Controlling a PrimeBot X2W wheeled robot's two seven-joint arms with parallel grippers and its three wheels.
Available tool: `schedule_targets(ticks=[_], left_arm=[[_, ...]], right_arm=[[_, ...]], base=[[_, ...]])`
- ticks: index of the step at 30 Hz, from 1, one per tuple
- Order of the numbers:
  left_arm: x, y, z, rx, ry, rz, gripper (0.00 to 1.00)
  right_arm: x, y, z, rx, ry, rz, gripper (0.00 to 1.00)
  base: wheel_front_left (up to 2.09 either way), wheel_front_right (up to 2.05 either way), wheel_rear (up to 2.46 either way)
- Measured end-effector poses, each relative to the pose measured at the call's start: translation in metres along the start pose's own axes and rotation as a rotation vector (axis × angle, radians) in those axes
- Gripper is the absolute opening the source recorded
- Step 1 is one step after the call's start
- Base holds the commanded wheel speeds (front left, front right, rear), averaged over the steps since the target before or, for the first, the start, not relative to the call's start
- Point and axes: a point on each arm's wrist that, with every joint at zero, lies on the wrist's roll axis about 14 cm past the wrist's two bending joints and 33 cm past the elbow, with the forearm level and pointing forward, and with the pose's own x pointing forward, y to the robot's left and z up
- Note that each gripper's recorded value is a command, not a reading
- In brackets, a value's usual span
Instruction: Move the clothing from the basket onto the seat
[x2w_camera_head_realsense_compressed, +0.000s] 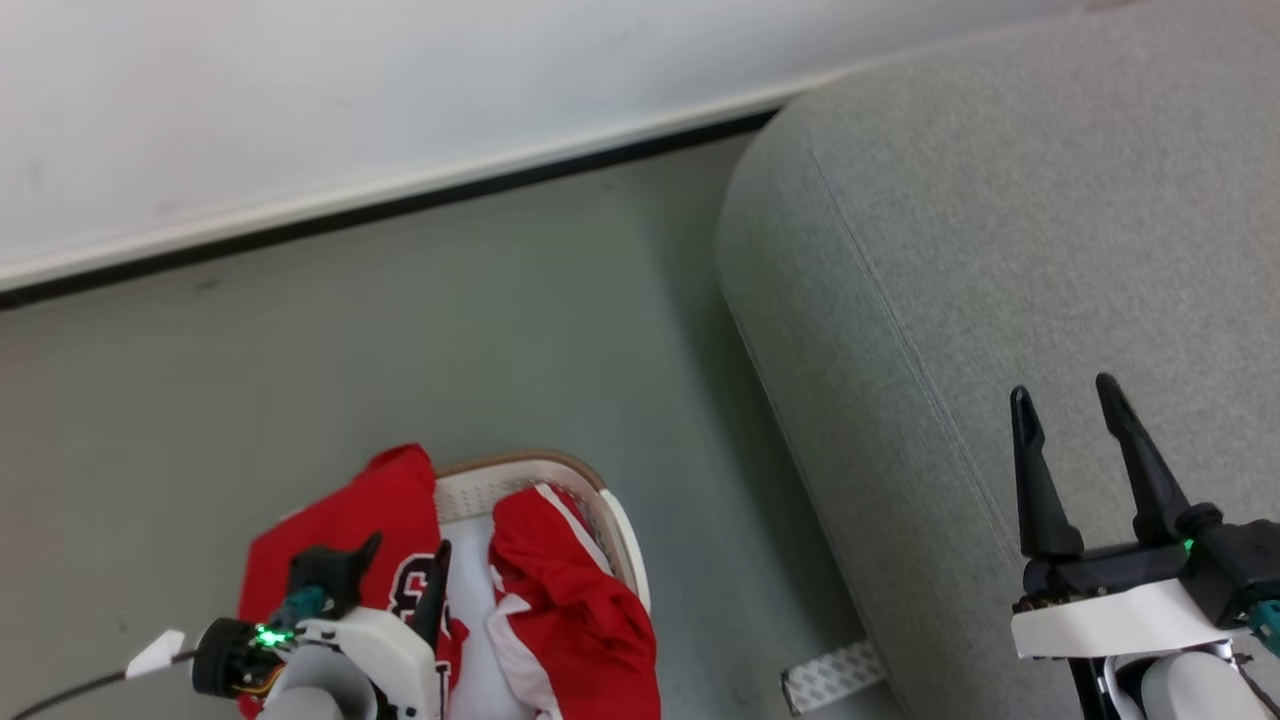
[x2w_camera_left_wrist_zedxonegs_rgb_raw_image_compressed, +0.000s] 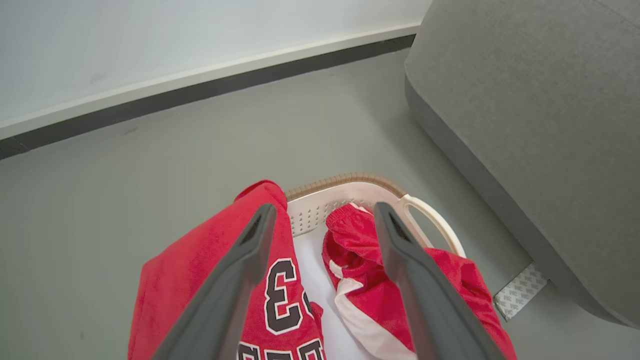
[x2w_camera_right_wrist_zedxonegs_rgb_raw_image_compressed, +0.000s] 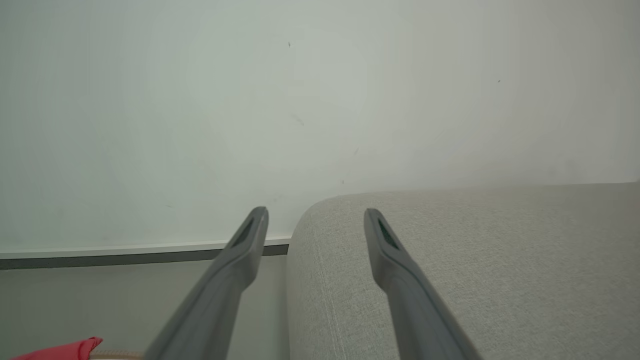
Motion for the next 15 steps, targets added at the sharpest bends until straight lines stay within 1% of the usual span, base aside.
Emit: schedule_targets(ticks=[8,10,15], left_arm=[[0.030,-0.012,-0.072,0.072,0.286,-0.110,1.00],[0.034,-0.012,-0.089,0.087,0.350,-0.130,1.00],[0.044,-0.008,-0.125,0.164,0.484,-0.184,1.00]], right_arm=[[0.014,-0.016,-0.007,-0.015,0.015,-0.049,1.00],[0.017,-0.020,-0.011,-0.018,0.023,-0.060,1.00],[0.027,-0.029,-0.019,-0.014,0.036,-0.089,1.00]], base=[[0.00,0.00,0.00],[0.00,0.00,0.00],[0.00,0.00,0.00]])
